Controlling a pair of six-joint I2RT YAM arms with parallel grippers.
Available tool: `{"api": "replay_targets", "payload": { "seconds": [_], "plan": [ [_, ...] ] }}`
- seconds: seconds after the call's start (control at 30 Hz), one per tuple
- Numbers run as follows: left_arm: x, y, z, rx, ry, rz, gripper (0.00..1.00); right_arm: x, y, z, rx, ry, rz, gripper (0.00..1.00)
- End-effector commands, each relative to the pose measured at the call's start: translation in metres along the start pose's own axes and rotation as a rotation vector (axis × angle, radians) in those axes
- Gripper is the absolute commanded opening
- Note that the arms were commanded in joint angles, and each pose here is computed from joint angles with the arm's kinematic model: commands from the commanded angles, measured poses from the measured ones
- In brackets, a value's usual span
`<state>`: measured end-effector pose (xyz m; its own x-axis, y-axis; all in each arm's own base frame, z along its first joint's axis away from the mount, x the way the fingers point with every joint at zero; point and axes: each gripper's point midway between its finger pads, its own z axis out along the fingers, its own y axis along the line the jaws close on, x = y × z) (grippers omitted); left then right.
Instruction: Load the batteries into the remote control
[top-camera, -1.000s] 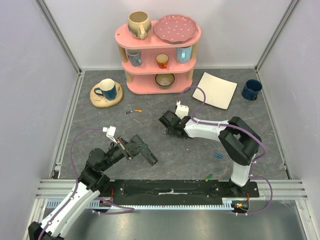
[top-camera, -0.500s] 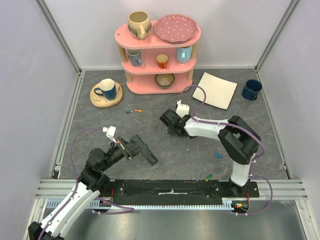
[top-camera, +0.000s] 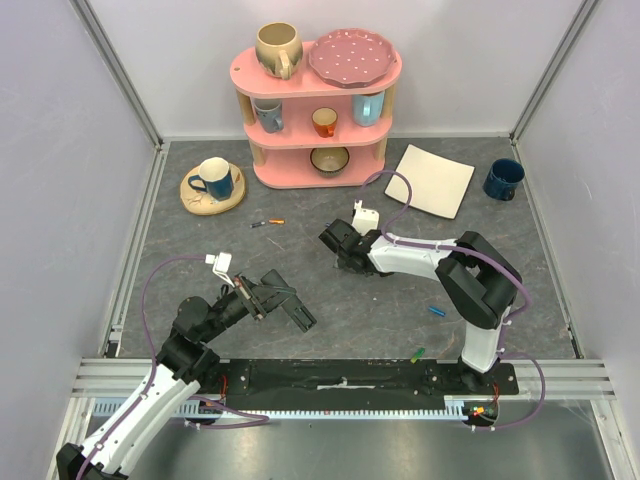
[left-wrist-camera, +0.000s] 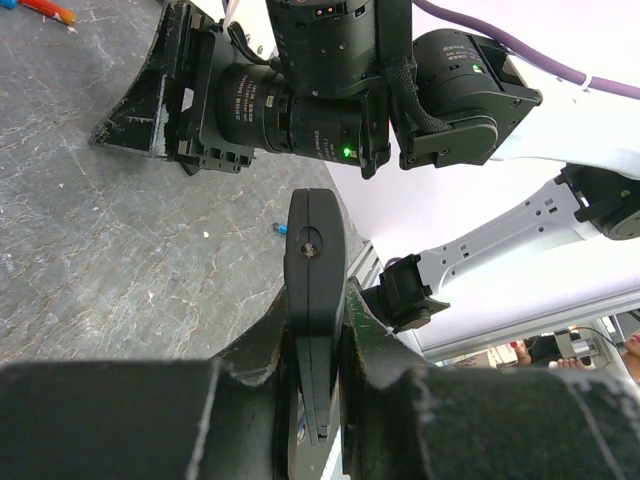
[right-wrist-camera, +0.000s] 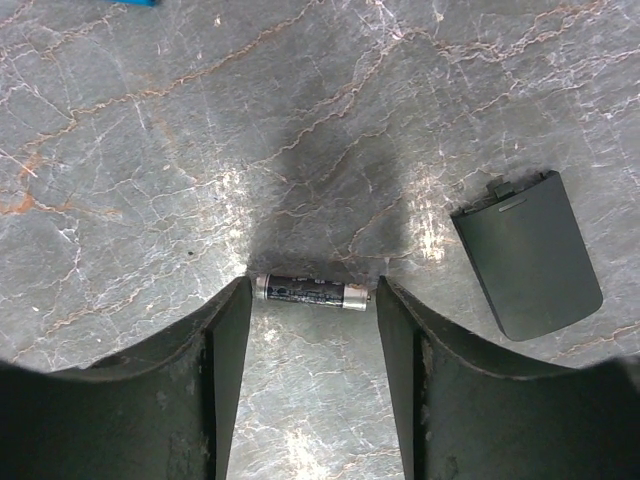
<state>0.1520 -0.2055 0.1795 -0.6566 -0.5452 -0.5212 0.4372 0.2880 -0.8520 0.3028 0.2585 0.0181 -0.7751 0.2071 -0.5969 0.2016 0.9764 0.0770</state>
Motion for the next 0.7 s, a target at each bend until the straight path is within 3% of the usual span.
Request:
{"api": "replay_targets", "payload": {
  "seconds": [0.0, 0.1, 0.67],
  "plan": [
    [0.01, 0.01, 0.0, 0.003, 0.017, -0.026, 0.02, 0.013, -0.012, 0.006, 0.046, 0.021, -0.019, 0.58],
    [0.009, 0.01, 0.0, 0.003, 0.015, -0.025, 0.02, 0.012, -0.013, 0.003, 0.04, 0.016, -0.031, 0.51],
    [0.011, 0.009, 0.001, 0.006, 0.025, -0.028, 0.02, 0.011, -0.025, -0.006, 0.04, 0.013, -0.106, 0.43]
  ]
}}
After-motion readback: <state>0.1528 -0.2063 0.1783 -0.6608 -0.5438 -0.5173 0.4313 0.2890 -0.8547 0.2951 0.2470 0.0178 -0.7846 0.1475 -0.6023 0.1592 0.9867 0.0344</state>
